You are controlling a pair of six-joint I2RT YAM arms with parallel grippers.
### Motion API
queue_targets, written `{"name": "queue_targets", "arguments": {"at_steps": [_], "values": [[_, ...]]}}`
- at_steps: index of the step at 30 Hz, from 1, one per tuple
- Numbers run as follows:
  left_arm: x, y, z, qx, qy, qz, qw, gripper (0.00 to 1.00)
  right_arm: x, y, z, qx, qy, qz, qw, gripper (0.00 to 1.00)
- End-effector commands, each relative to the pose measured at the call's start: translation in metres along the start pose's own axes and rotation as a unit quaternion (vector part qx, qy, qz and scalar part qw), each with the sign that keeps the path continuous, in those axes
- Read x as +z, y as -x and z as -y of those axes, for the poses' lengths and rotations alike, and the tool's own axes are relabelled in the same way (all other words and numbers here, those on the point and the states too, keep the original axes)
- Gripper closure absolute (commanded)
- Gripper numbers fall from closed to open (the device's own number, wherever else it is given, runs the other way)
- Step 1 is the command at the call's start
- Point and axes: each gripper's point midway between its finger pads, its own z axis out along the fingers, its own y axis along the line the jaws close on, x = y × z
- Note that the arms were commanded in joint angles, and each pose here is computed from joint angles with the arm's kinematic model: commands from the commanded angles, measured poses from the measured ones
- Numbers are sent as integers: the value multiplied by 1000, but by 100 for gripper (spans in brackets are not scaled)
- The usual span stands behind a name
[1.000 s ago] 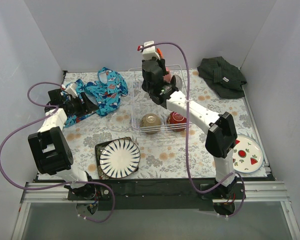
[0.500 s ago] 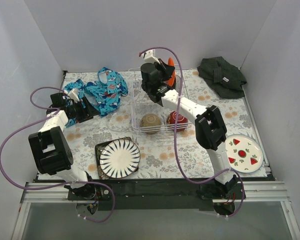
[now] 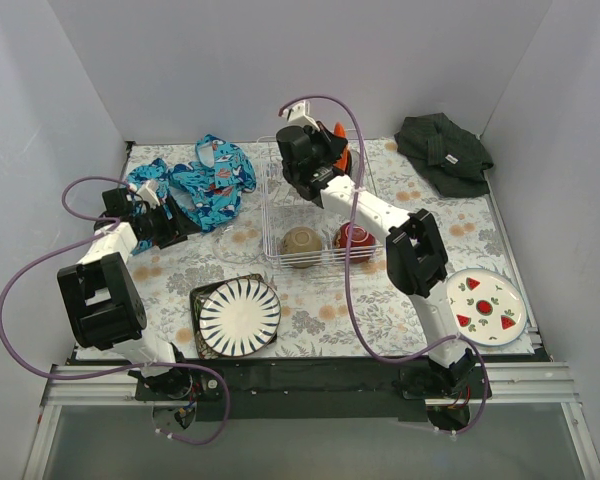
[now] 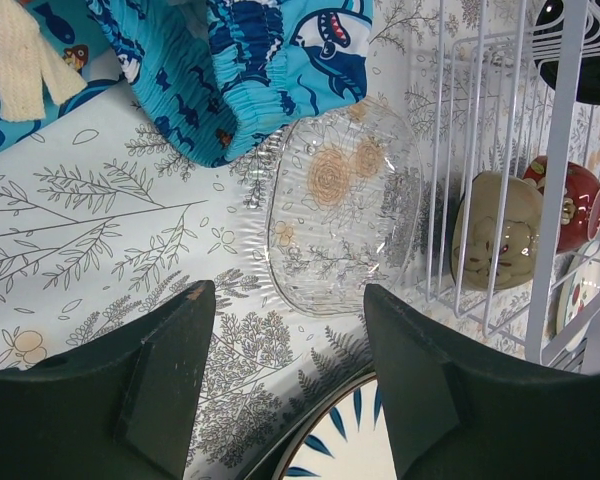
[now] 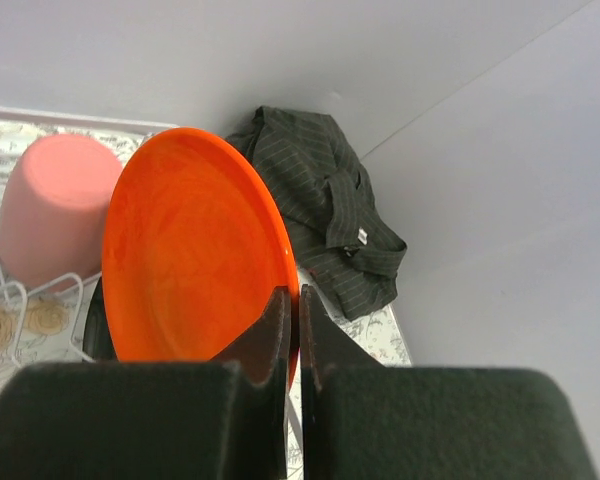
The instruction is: Load the mixed dishes into the dish rack
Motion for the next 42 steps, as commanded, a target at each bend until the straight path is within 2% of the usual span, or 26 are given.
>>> {"name": "queue_targets", "arguments": {"at_steps": [1, 15, 16, 19, 24, 26, 27, 29, 30, 31, 33, 34, 36, 39, 40, 42], "values": [[-6, 0, 2, 12, 3, 7, 1000, 39, -2, -2, -4, 25, 2, -12, 1000, 99], [-2, -3, 0, 0, 4, 1, 1000, 39, -1, -32, -28, -5, 17, -31, 999, 99], [-2, -4, -1, -3, 3, 0, 1000, 39, -1, -33, -29, -3, 20, -32, 999, 88], [-1, -3, 0, -3, 0, 2, 1000, 39, -3, -31, -30, -1, 32, -32, 999, 69], [5, -9, 4, -2, -23, -12, 1000, 38, -17, -10, -26, 19, 62, -13, 998, 60], [11, -15, 7, 3, -27, -23, 999, 38, -32, 7, -28, 36, 106, -3, 994, 54], [15, -19, 6, 8, -27, -31, 999, 38, -45, 16, -33, 51, 137, 2, 989, 50], [23, -27, 6, 16, -23, -43, 999, 37, -77, 21, -52, 56, 258, -12, 965, 47], [26, -29, 5, 15, -21, -46, 999, 36, -95, 28, -60, 104, 310, -26, 945, 41], [31, -32, 2, 8, -17, -54, 998, 36, -121, 37, -65, 132, 387, -31, 912, 26], [36, -34, -5, -2, -8, -61, 998, 36, -149, 26, -78, 168, 457, -65, 871, 21], [41, -36, -8, -10, -6, -66, 998, 36, -165, 34, -71, 188, 489, -65, 849, 16], [46, -37, -11, -15, -3, -70, 997, 38, -184, 34, -75, 187, 511, -61, 837, 16], [57, -42, -20, -31, 1, -81, 996, 42, -199, 31, -74, 143, 536, -23, 831, 2], [61, -44, -20, -34, -1, -86, 996, 44, -207, 30, -71, 120, 560, -4, 820, 2], [67, -49, -20, -46, -10, -100, 994, 49, -208, 34, -65, 109, 564, 16, 818, 2]]}}
